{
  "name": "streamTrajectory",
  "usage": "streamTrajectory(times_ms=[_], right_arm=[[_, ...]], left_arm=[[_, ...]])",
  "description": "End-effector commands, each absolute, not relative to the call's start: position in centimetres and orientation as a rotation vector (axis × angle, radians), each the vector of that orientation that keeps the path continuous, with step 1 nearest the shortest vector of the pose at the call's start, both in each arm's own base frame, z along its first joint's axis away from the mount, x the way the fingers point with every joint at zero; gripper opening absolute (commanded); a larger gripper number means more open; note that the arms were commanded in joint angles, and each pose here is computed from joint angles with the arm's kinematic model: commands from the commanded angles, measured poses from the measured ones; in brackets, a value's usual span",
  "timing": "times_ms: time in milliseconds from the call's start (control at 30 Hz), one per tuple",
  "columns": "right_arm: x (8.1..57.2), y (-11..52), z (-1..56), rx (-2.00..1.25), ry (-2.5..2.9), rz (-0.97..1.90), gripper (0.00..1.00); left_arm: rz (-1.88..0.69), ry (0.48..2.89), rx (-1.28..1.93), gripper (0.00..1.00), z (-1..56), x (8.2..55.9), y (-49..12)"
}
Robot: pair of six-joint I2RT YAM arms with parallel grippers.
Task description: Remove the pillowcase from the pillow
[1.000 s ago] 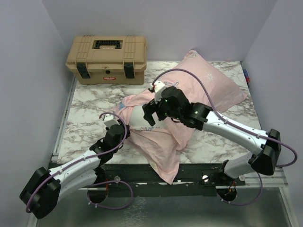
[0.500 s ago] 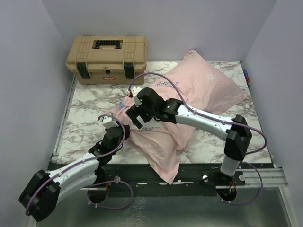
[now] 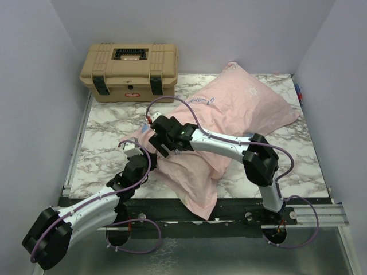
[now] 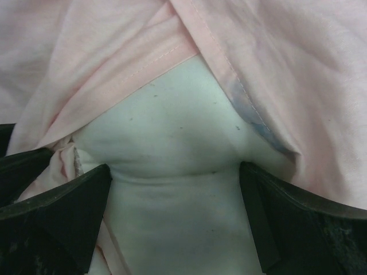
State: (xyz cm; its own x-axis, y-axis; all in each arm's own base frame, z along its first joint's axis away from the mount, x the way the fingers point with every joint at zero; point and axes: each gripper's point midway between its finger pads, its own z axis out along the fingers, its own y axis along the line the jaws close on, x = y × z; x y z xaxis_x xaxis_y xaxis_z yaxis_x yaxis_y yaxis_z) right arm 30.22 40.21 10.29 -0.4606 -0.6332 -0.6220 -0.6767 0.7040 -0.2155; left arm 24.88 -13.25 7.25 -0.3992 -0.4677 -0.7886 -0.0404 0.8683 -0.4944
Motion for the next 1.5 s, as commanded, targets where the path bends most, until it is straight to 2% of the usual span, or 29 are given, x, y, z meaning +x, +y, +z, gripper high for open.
streamTrajectory(times_ms=[0, 67, 100, 133, 267, 367, 1033, 1133, 1300, 1467], right_arm=[[30.9, 35.3, 5.2, -0.977, 2.311, -0.243, 0.99], [30.8, 34.8, 5.2, -0.969, 2.305, -0.251, 0.93], [30.6, 34.4, 5.1, -0.972, 2.303, -0.25, 0.86], [30.4, 34.2, 5.3, -0.972, 2.298, -0.239, 0.77], [29.8, 33.5, 6.4, -0.964, 2.275, -0.202, 0.22], [29.5, 32.9, 7.4, -0.958, 2.259, -0.184, 0.02], [27.7, 32.0, 10.2, -0.952, 2.2, -0.035, 0.01], [27.7, 31.9, 10.2, -0.941, 2.206, -0.033, 0.0], [27.5, 32.3, 10.1, -0.942, 2.212, -0.003, 0.01], [27.5, 32.9, 10.3, -0.934, 2.211, 0.027, 0.01]], left_arm=[[-0.473, 1.995, -0.358, 0.29, 5.7, 24.0, -13.1], [-0.471, 1.993, -0.361, 0.29, 5.8, 24.1, -13.0], [-0.469, 1.993, -0.361, 0.29, 5.8, 24.1, -13.0], [-0.469, 1.993, -0.361, 0.3, 5.8, 24.1, -13.1], [-0.465, 1.988, -0.361, 0.29, 6.0, 24.3, -13.0], [-0.46, 1.982, -0.369, 0.29, 6.1, 24.3, -12.9], [-0.491, 1.875, -0.35, 0.31, 11.7, 26.4, -14.0], [-0.541, 1.887, -0.318, 0.36, 12.0, 26.5, -15.2], [-0.642, 1.875, -0.256, 0.51, 12.8, 26.5, -17.1], [-0.629, 1.862, -0.24, 0.55, 13.4, 26.9, -17.2]])
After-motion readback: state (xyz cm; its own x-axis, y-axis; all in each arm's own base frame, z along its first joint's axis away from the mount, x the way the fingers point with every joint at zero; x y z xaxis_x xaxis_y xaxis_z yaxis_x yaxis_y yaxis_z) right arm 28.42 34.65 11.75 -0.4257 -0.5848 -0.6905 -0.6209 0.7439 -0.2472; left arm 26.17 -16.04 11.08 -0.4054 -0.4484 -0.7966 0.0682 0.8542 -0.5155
